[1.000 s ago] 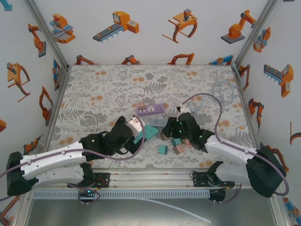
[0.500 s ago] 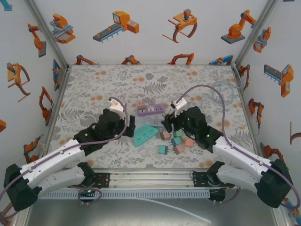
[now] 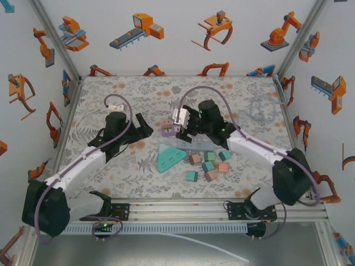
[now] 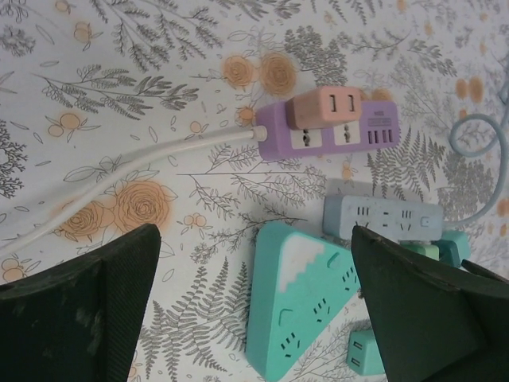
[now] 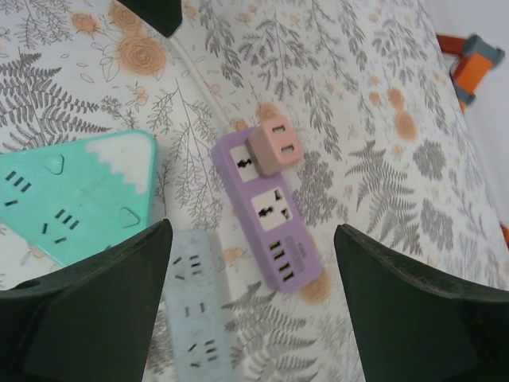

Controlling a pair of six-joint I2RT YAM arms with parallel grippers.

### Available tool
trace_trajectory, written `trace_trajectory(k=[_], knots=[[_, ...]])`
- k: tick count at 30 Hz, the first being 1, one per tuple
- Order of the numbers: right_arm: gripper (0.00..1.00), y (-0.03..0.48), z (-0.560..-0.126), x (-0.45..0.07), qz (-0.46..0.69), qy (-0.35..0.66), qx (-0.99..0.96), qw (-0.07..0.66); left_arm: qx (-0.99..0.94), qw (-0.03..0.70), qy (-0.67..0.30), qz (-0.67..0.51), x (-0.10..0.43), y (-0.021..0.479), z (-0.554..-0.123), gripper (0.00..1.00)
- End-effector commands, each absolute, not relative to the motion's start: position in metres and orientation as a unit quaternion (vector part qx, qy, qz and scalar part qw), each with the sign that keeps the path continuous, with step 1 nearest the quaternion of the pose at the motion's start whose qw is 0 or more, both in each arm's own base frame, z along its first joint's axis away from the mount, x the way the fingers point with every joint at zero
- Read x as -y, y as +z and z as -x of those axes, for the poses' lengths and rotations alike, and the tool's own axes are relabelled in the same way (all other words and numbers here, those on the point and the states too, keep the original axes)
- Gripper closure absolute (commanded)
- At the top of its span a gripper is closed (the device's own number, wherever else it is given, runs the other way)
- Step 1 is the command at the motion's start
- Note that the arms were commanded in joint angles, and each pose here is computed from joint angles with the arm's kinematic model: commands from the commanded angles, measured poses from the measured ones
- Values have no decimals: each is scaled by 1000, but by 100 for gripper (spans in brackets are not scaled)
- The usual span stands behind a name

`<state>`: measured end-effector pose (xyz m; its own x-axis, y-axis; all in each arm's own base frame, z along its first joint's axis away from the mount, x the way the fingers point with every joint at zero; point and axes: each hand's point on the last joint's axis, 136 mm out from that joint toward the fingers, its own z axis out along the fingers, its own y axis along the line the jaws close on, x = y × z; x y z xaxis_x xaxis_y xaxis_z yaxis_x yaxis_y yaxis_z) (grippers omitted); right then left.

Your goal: Pull the plug off the socket

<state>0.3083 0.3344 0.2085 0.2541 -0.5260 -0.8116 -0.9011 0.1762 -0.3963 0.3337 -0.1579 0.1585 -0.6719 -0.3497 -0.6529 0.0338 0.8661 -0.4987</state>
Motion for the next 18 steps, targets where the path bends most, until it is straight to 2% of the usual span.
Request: trace_trajectory(k=[1,5,10,18], knots=[[25,202,-310,-347,668,226,-527,475,-871,388,-284,102,170,172,-354,8],[26,191,-333,-360,679,248,-520,455,-882,387,-252,93,169,159,-371,15],[28,170,-358,-376,689,252,-526,430,-889,380,-238,93,170,143,-386,19],[33,131,-372,-386,701,267,-536,387,-896,359,-246,89,183,124,-404,25]])
